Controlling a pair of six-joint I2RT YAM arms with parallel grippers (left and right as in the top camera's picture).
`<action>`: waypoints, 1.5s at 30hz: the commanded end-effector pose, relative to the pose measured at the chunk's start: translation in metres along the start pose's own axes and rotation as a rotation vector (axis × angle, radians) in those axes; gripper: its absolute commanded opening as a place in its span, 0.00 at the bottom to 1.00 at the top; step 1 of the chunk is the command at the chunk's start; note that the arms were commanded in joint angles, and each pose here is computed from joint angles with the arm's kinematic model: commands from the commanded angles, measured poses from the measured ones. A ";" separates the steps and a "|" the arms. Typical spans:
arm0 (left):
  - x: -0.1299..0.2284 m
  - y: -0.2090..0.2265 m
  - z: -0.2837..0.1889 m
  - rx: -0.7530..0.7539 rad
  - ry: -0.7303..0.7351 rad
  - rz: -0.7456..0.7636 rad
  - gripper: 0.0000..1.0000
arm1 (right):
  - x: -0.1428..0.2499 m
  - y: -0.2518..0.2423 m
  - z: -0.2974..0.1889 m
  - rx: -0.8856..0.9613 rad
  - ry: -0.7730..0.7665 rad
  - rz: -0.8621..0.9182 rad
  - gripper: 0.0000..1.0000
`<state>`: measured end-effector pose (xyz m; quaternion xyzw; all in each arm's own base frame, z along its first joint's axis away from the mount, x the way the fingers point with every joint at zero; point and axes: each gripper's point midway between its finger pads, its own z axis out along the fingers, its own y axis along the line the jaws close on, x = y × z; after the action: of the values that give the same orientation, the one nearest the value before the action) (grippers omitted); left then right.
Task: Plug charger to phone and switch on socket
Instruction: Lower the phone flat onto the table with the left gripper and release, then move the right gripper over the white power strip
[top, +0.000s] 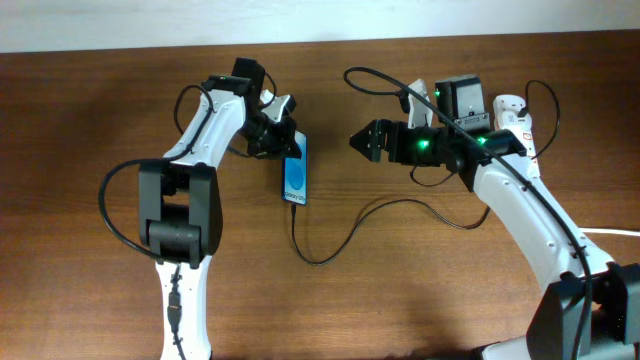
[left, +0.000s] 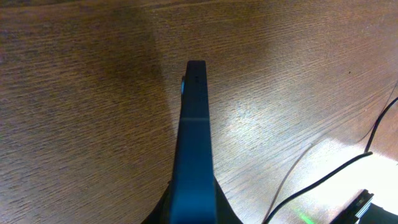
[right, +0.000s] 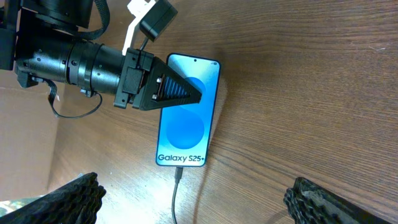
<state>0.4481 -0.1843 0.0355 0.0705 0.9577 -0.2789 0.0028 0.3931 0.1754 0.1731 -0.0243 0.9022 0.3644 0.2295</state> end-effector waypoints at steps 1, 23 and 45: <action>0.002 0.016 0.019 -0.010 0.035 -0.037 0.08 | -0.008 0.011 -0.007 -0.005 -0.028 -0.042 0.98; 0.000 0.085 0.002 -0.372 0.038 -0.064 0.53 | -0.007 0.010 -0.006 -0.004 -0.024 -0.039 0.98; -0.070 0.007 -0.301 -0.518 -0.635 0.047 0.99 | -0.096 -0.023 -0.243 0.468 -0.286 0.021 0.98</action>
<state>0.5351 -0.0300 0.2693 -0.0040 0.9520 -0.0402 0.3033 0.3895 0.0397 0.3320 0.0361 0.9298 0.1889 0.3140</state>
